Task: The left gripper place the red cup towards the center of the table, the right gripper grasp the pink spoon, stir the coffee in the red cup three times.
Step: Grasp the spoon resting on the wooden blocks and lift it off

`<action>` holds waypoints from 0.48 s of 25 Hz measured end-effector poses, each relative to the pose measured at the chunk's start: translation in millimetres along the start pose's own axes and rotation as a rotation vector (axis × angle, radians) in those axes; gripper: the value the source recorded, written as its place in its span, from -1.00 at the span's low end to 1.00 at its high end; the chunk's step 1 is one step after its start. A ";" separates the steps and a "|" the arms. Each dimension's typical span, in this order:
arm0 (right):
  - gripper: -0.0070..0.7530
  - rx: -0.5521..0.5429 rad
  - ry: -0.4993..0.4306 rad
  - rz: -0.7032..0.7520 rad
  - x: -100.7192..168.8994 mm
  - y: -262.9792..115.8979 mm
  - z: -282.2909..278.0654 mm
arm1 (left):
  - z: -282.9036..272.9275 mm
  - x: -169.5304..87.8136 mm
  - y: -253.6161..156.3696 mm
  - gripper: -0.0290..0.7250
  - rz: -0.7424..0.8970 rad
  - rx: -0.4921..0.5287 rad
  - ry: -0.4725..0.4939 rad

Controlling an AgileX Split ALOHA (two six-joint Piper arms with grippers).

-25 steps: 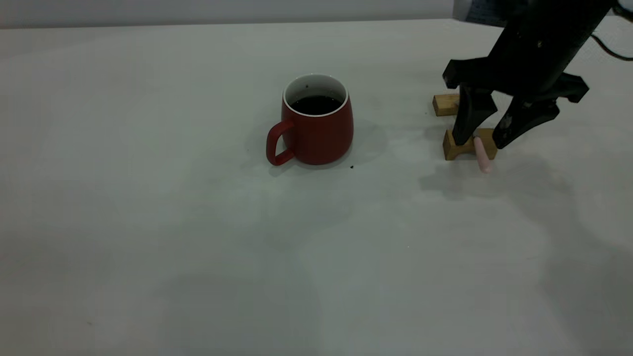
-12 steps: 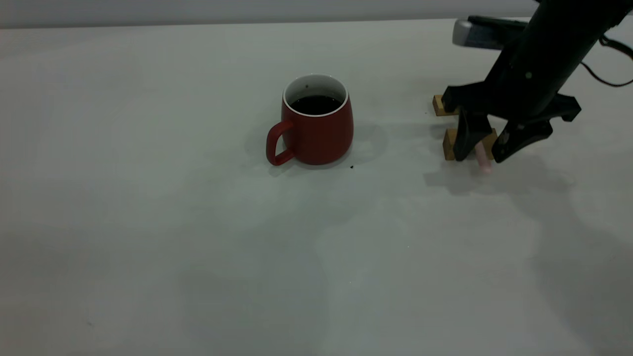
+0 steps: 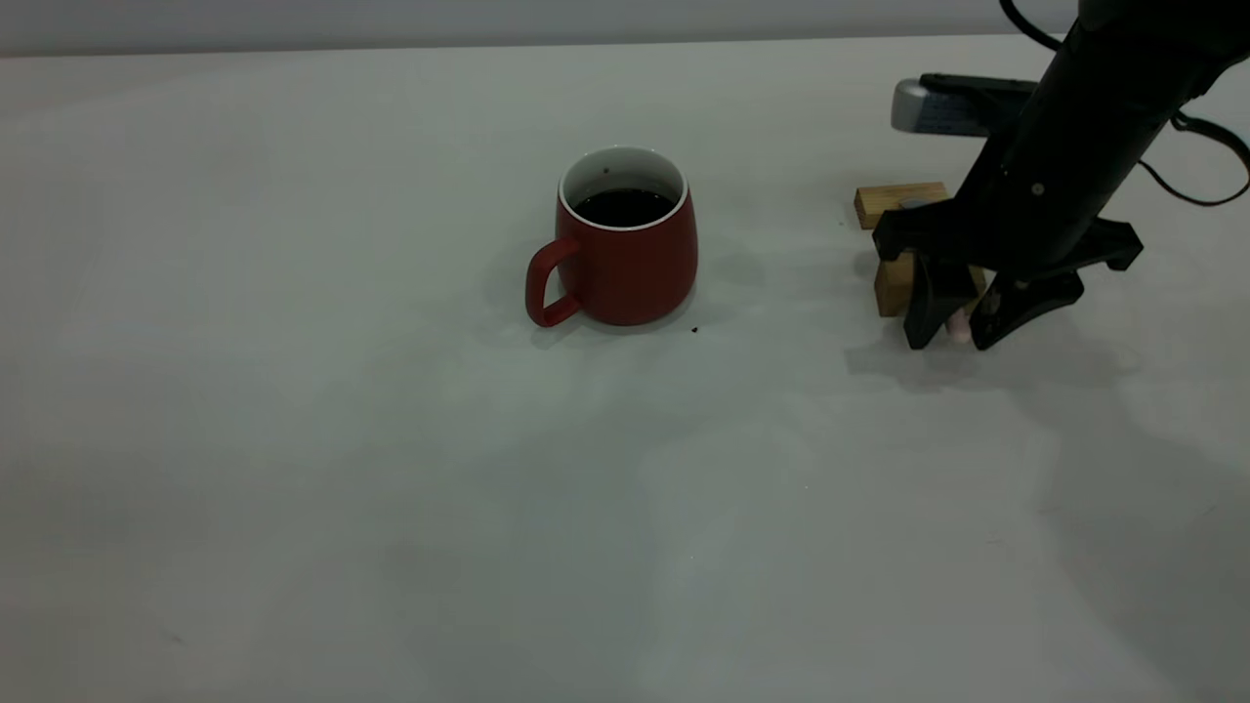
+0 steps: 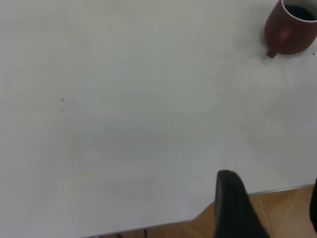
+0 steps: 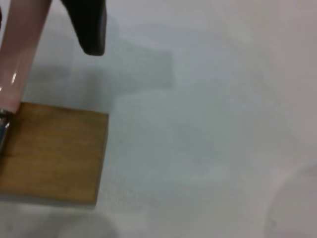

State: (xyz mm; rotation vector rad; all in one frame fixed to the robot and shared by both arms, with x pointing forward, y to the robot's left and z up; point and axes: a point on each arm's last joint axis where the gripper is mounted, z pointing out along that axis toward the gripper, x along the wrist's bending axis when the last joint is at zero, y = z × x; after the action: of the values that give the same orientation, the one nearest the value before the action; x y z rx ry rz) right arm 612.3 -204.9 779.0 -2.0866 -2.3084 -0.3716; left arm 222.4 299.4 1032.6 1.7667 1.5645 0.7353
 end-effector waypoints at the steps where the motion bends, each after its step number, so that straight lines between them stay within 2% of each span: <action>1: 0.19 0.004 0.000 0.001 -0.3 -0.7 1.3 | 0.0 0.0 0.0 0.26 0.000 0.000 0.000; 3: 0.12 0.001 -0.002 0.001 -0.6 -0.6 2.1 | 0.0 0.0 0.0 0.26 0.000 0.000 0.000; 5: -0.04 -0.004 -0.004 0.000 -0.7 -0.2 2.1 | 0.0 0.0 0.0 0.26 0.000 0.000 0.000; 9: -0.66 -0.007 -0.005 -0.001 -0.8 0.2 2.0 | 0.0 0.0 0.0 0.26 0.000 0.000 0.000; 12: -0.66 -0.015 0.000 -0.009 1.0 2.9 -5.5 | 0.0 0.0 0.0 0.26 0.000 0.000 0.000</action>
State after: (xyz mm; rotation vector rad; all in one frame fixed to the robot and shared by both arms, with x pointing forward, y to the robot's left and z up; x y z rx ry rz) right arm 614.2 -204.6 785.0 -2.0837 -2.3226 -0.3897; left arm 222.4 299.4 1032.6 1.7667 1.5644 0.7352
